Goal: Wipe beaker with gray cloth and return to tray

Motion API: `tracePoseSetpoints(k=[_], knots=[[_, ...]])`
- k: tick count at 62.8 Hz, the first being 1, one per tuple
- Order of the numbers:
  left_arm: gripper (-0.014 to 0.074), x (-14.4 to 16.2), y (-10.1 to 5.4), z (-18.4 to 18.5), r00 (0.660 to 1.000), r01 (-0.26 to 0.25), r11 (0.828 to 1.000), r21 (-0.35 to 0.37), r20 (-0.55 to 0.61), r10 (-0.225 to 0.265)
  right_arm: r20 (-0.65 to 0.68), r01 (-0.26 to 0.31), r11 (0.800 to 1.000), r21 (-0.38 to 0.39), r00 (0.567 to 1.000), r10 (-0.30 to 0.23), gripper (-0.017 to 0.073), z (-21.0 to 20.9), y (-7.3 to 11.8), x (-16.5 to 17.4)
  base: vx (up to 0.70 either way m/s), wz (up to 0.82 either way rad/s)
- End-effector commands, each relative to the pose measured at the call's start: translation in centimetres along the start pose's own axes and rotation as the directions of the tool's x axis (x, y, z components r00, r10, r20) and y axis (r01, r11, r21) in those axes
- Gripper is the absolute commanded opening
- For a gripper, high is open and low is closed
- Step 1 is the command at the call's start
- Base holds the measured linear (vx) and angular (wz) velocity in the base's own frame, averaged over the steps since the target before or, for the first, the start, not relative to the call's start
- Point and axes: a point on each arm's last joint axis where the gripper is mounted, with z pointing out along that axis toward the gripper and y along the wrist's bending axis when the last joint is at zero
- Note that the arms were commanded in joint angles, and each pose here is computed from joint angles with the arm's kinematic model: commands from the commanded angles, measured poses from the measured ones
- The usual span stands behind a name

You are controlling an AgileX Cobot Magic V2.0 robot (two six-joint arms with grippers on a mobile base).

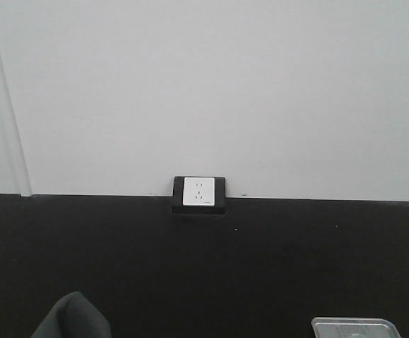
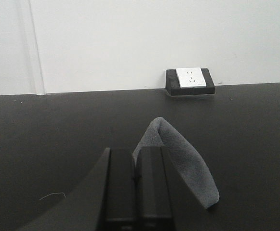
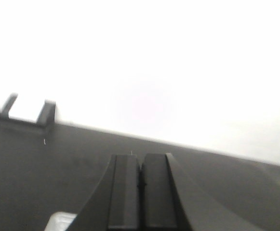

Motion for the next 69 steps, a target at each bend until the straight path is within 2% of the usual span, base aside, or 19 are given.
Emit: tracePoseSetpoints(k=[1, 6, 14, 17, 31, 69], knots=[[-0.0006, 0.2, 0.0, 0.0, 0.998, 0.008, 1.0, 0.006, 0.063, -0.009, 0.188, -0.076, 0.997, 0.003, 0.979, 0.074, -0.0011, -0.8, 0.3, 0.9, 0.0, 0.0], [-0.0006, 0.2, 0.0, 0.0, 0.998, 0.008, 1.0, 0.006, 0.063, -0.009, 0.194, -0.144, 0.99, -0.009, 0.971, 0.143, -0.0011, -1.2, 0.7, 3.1, 0.0, 0.0], [-0.0006, 0.2, 0.0, 0.0, 0.998, 0.008, 1.0, 0.006, 0.063, -0.009, 0.147, -0.198, 0.98, -0.018, 0.969, 0.199, -0.0011, -0.8, 1.2, 5.9, 0.0, 0.0], [-0.0006, 0.2, 0.0, 0.0, 0.998, 0.008, 1.0, 0.006, 0.063, -0.009, 0.098, -0.192, 0.981, -0.015, 0.976, 0.192, -0.0011, -0.8, 1.2, 6.2, 0.0, 0.0], [-0.0006, 0.2, 0.0, 0.0, 0.998, 0.008, 1.0, 0.006, 0.063, -0.009, 0.023, -0.184, 0.983, -0.01, 0.983, 0.184, -0.0011, -0.7, 1.3, 6.8, 0.0, 0.0], [-0.0006, 0.2, 0.0, 0.0, 0.998, 0.008, 1.0, 0.006, 0.063, -0.009, 0.018, -0.184, 0.983, -0.01, 0.983, 0.184, -0.0011, -0.7, 1.3, 6.9, 0.0, 0.0]])
